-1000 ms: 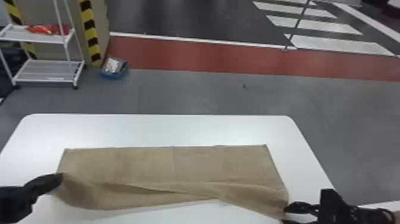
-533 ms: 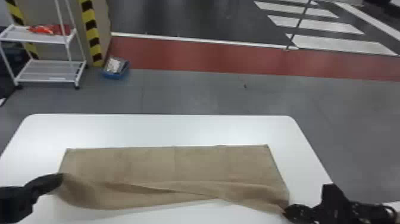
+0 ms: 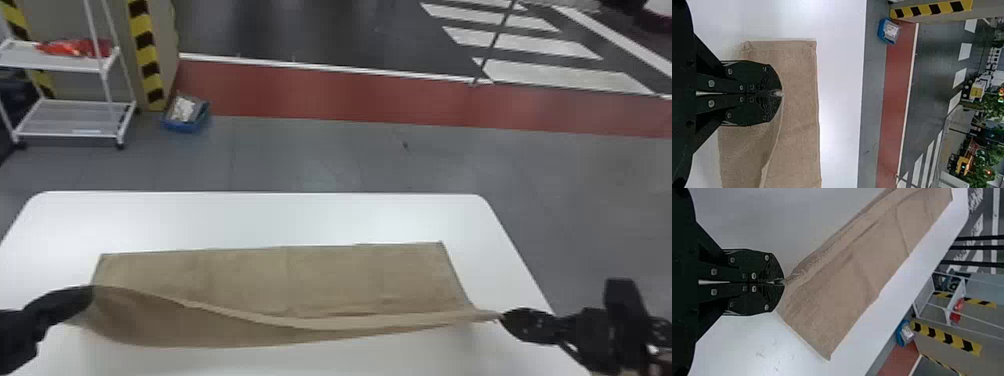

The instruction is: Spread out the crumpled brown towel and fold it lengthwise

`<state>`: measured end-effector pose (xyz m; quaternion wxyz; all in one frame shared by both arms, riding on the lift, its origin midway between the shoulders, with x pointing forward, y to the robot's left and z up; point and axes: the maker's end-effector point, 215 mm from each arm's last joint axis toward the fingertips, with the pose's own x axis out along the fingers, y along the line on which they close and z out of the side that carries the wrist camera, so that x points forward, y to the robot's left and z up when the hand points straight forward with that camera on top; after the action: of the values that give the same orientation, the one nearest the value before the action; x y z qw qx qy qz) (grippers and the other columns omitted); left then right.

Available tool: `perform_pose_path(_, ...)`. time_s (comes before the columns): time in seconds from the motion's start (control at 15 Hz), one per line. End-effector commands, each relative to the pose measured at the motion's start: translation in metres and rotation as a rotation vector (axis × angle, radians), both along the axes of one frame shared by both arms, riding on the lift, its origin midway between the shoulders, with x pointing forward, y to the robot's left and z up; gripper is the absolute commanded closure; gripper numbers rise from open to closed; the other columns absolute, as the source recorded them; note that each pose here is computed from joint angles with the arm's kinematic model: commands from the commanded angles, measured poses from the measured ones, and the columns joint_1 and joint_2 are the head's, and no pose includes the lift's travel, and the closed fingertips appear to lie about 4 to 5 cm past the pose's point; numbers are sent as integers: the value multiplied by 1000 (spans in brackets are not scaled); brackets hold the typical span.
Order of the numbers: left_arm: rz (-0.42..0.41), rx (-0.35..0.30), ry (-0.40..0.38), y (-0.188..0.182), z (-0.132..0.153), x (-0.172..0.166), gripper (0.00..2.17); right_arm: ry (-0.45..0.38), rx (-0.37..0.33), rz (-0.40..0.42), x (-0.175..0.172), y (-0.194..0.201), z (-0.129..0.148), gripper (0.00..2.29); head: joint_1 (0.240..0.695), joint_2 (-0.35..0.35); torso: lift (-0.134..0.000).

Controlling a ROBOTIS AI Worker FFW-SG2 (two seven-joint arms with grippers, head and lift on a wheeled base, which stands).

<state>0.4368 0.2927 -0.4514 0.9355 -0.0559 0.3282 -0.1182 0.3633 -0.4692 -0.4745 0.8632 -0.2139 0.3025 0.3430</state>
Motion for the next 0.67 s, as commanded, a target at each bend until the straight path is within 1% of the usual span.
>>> perform_pose_path(0.0, 3, 0, -15, 4, 10, 2, 1393, -89, 38, -108, 17, -40, 44, 1477, 695, -244, 0)
perform_pose_path(0.13, -6, -8, -36, 1, 22, 5, 1393, -118, 60, -152, 28, -58, 56, 1477, 695, -271, 0)
perform_pose_path(0.2, -9, -5, -51, 0, 29, 7, 1393, -133, 79, -172, 32, -64, 60, 1477, 695, -284, 0)
perform_pose_path(0.27, -15, -8, -54, -1, 31, 7, 1393, -136, 84, -176, 35, -65, 59, 1477, 695, -304, 0)
perform_pose_path(0.4, -23, -8, -58, -6, 32, 11, 1393, -132, 101, -184, 48, -62, 50, 1477, 695, -313, 0)
perform_pose_path(0.47, -23, -9, -53, -7, 29, 12, 1393, -132, 102, -191, 52, -62, 46, 1477, 695, -314, 0)
perform_pose_path(0.6, -23, -8, -38, -9, 20, 22, 1393, -142, 117, -200, 71, -56, 44, 1477, 695, -313, 0)
